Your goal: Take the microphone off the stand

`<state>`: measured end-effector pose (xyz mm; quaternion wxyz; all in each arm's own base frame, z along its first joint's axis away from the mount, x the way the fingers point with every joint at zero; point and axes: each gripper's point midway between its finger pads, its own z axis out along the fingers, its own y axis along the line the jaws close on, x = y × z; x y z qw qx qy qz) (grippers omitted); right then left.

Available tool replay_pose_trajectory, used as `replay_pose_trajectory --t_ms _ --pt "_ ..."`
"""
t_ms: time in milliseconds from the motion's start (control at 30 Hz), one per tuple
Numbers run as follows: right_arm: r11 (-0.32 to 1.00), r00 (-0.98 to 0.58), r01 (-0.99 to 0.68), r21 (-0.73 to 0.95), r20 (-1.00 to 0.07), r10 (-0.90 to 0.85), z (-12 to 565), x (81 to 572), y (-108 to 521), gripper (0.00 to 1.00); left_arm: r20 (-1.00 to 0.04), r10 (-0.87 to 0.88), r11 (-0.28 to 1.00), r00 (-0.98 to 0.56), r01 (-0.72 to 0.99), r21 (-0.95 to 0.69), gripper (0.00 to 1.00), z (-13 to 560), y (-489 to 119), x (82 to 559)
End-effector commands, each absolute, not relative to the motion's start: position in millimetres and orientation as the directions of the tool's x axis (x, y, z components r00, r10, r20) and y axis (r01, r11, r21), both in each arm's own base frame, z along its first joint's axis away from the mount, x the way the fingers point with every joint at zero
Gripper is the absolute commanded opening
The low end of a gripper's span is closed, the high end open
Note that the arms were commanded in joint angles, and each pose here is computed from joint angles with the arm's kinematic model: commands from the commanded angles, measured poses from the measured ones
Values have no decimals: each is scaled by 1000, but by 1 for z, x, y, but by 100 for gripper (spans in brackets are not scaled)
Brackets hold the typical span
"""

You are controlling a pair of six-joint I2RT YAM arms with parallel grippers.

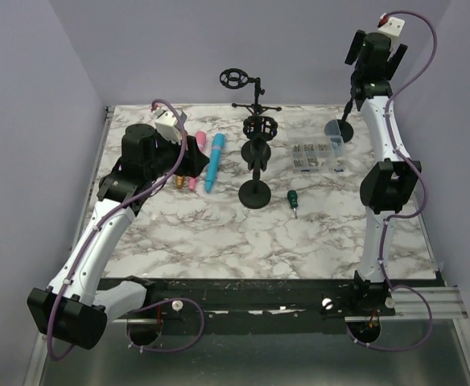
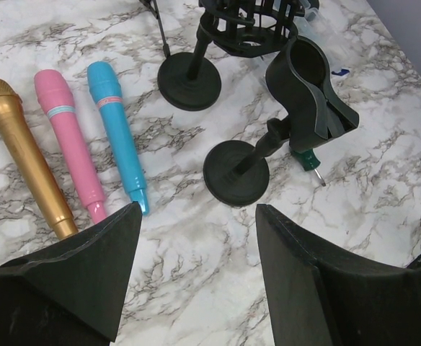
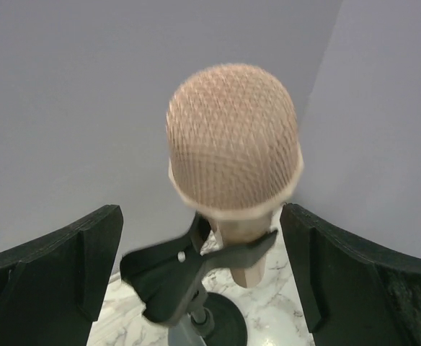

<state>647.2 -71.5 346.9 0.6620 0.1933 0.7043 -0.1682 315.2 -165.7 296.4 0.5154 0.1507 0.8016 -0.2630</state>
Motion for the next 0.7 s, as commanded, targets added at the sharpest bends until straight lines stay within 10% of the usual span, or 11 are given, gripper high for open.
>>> replay_pose_trajectory --t_ms 0,667 --pt "849 43 528 35 -999 15 366 656 -85 100 -913 -22 802 -408 538 -260 66 301 -170 317" --pt "824 81 567 4 -995 -51 407 631 -102 28 -899 -35 800 -436 527 -286 66 294 -168 324"
